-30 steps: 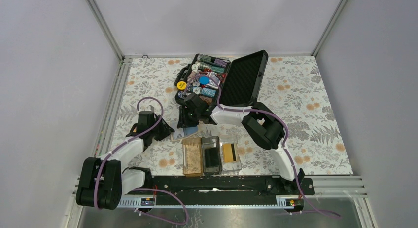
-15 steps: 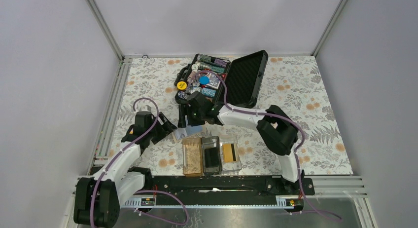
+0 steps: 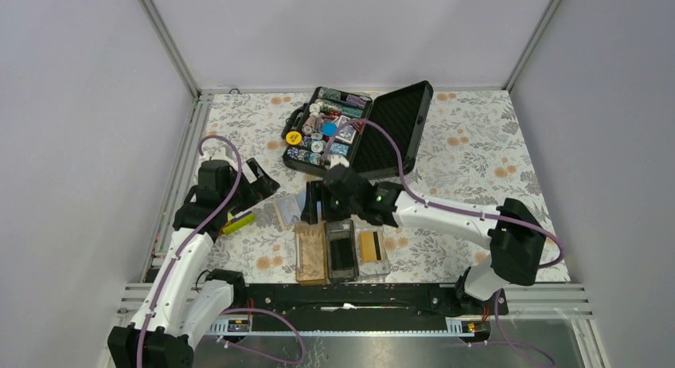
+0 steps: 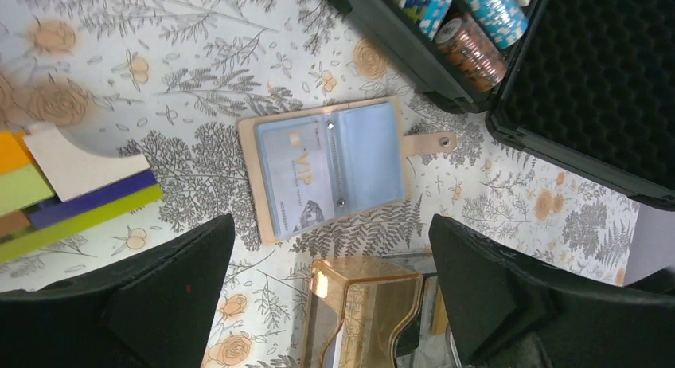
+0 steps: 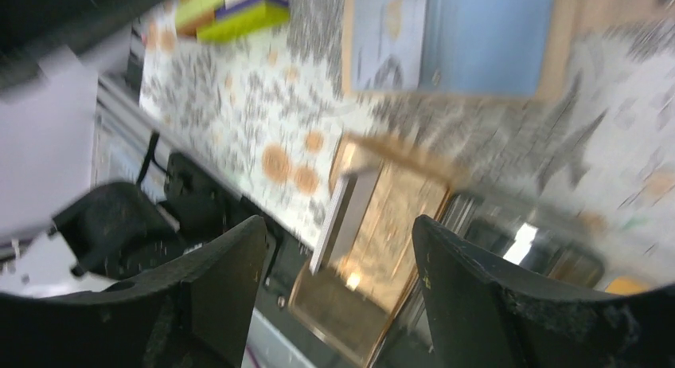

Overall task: Put the credit cards into the card holder
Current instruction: Pick up the credit card from the storage box.

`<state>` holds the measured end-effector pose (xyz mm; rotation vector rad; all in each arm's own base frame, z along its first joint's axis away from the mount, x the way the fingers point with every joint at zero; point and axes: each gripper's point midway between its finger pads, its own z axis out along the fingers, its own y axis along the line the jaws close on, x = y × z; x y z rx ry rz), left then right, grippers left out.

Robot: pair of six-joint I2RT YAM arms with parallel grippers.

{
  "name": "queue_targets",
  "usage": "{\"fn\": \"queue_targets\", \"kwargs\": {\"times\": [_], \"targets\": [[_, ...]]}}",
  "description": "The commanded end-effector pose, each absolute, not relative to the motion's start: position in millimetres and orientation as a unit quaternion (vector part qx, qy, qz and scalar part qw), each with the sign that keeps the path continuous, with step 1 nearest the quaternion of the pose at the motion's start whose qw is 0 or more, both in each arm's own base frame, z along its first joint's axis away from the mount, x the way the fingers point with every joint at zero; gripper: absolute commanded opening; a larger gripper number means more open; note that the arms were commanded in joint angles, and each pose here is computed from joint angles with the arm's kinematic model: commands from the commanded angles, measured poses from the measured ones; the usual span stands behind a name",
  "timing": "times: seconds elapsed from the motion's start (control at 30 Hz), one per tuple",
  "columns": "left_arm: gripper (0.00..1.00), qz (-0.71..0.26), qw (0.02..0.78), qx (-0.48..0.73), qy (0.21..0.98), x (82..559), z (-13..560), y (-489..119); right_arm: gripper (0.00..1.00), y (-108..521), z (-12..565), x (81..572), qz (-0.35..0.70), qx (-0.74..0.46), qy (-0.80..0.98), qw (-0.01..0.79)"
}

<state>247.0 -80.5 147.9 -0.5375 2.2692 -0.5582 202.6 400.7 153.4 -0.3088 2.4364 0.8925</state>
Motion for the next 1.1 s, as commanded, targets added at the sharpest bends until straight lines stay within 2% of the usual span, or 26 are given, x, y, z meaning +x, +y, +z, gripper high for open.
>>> {"fn": "queue_targets", "kwargs": {"times": [0.0, 0.13, 0.27, 0.7, 1.07], "targets": [[0.99, -0.201, 0.376, -0.159, 0.891, 241, 166, -77, 0.74, 403, 144, 144, 0.341, -0.087, 0.911, 0.216], [0.99, -0.189, 0.374, -0.135, 0.898, 240, 164, -74, 0.74, 419, 130, 114, 0.360, -0.086, 0.908, 0.197], [0.99, -0.176, 0.384, -0.126, 0.897, 241, 166, -69, 0.75, 434, 116, 106, 0.359, -0.096, 0.909, 0.189], [0.99, -0.161, 0.402, -0.111, 0.895, 243, 176, -64, 0.72, 458, 83, 117, 0.326, -0.105, 0.919, 0.196], [0.99, -0.153, 0.406, -0.112, 0.894, 243, 176, -61, 0.64, 481, 75, 117, 0.335, -0.120, 0.916, 0.186]]}}
